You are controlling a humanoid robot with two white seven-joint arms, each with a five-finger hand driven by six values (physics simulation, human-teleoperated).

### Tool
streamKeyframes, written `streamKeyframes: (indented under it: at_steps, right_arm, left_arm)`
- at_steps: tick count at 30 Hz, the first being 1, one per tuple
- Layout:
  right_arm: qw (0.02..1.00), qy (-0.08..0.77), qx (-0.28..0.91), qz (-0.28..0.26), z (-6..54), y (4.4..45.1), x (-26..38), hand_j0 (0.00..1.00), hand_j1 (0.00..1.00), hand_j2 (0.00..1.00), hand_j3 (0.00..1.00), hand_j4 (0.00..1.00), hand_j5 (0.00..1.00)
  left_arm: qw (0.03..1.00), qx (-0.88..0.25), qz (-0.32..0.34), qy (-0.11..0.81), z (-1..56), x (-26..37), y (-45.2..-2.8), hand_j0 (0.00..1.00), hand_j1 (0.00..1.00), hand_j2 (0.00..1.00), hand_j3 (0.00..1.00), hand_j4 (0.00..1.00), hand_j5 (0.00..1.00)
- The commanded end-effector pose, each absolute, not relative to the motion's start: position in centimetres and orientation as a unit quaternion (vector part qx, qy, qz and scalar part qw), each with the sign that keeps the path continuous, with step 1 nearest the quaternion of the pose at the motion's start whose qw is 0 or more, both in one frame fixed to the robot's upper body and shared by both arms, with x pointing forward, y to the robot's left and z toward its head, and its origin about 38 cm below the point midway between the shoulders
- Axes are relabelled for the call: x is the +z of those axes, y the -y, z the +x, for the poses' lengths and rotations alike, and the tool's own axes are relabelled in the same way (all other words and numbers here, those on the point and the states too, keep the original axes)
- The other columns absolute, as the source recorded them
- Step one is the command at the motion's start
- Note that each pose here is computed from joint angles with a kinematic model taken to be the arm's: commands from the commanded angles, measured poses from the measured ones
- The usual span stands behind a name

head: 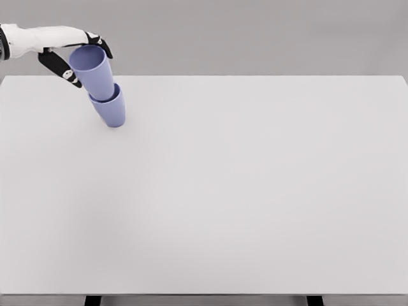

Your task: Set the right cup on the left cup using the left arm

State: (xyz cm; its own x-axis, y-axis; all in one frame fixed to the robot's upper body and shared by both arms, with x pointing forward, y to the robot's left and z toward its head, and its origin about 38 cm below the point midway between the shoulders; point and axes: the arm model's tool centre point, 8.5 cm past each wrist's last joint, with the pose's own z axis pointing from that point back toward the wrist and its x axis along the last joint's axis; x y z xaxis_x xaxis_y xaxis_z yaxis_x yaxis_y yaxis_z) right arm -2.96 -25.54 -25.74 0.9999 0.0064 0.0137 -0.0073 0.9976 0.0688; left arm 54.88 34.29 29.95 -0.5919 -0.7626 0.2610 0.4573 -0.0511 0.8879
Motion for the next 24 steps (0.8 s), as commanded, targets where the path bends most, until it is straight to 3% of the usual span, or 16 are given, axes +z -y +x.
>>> streamKeyframes:
  at_steps: [1,24]
  right_arm:
    - [0.999,0.007,0.003,0.035,-2.96,25.54,-25.74,1.0,1.0,1.0,1.0,1.0,1.0]
    - [0.999,0.007,0.003,0.035,-2.96,25.54,-25.74,1.0,1.0,1.0,1.0,1.0,1.0]
  left_arm:
    - [0.433,-0.707,0.143,0.541,55.06,30.0,-34.32,0.57,0.57,0.57,0.57,0.57,0.57]
    - [0.435,-0.707,0.144,0.539,55.63,29.42,-33.61,0.57,0.57,0.57,0.57,0.57,0.57]
